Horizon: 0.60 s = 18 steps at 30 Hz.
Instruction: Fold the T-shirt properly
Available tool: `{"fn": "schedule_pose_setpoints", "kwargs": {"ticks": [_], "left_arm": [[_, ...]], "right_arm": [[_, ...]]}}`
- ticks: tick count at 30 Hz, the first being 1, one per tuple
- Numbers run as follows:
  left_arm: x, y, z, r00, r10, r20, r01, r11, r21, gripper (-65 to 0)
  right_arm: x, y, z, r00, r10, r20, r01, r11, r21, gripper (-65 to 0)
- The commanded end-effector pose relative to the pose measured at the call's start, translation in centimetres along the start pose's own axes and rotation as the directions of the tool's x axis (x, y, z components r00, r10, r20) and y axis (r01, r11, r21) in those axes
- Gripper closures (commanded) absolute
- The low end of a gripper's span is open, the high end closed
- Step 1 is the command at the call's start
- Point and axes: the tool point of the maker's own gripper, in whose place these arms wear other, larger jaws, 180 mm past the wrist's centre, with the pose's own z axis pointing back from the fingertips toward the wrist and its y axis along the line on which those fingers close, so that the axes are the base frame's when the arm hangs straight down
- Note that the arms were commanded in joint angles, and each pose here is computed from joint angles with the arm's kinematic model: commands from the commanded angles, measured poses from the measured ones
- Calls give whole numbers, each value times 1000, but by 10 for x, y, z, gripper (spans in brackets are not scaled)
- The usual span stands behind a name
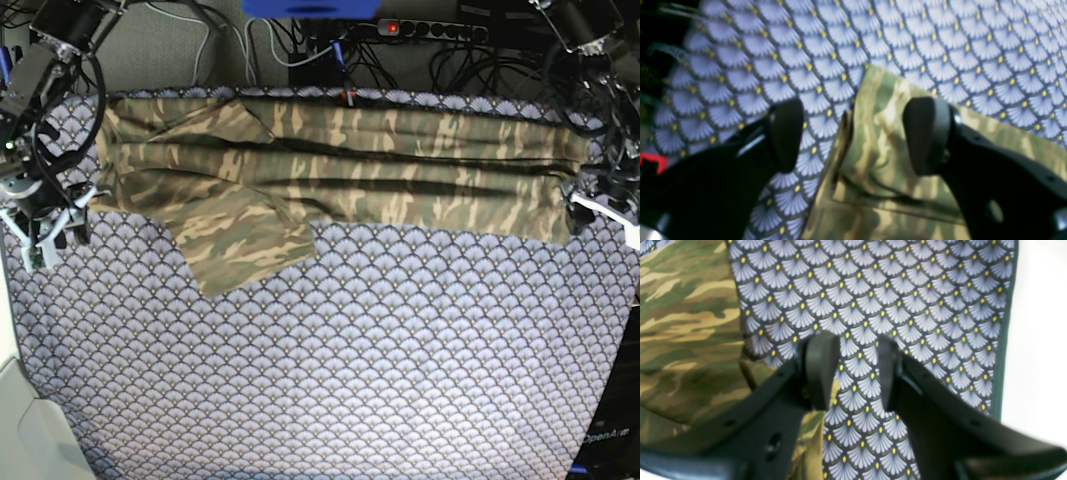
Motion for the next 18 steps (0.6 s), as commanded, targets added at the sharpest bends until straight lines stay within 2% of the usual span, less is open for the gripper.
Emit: {"fn": "schedule_pose_setpoints", "kwargs": {"ticks": [1, 6, 10, 18], "left_arm": [[18, 3, 1, 999, -7, 48, 7, 1000, 7, -472], [12, 7, -20, 999, 46, 9, -47, 999, 10, -472], [1, 13, -40, 998, 50, -48, -48, 998, 39, -472], [-9, -22, -66, 997, -26, -67, 24, 999, -29, -472]], "right_arm": [[15, -8, 4, 999, 11, 48, -10, 1000, -17, -241], [13, -6, 4, 999, 13, 42, -12, 1000, -14, -241], [12, -4, 3, 999, 19, 38, -19, 1000, -6, -241], [5, -4, 4, 1000, 22, 22, -22, 1000, -6, -241]]}}
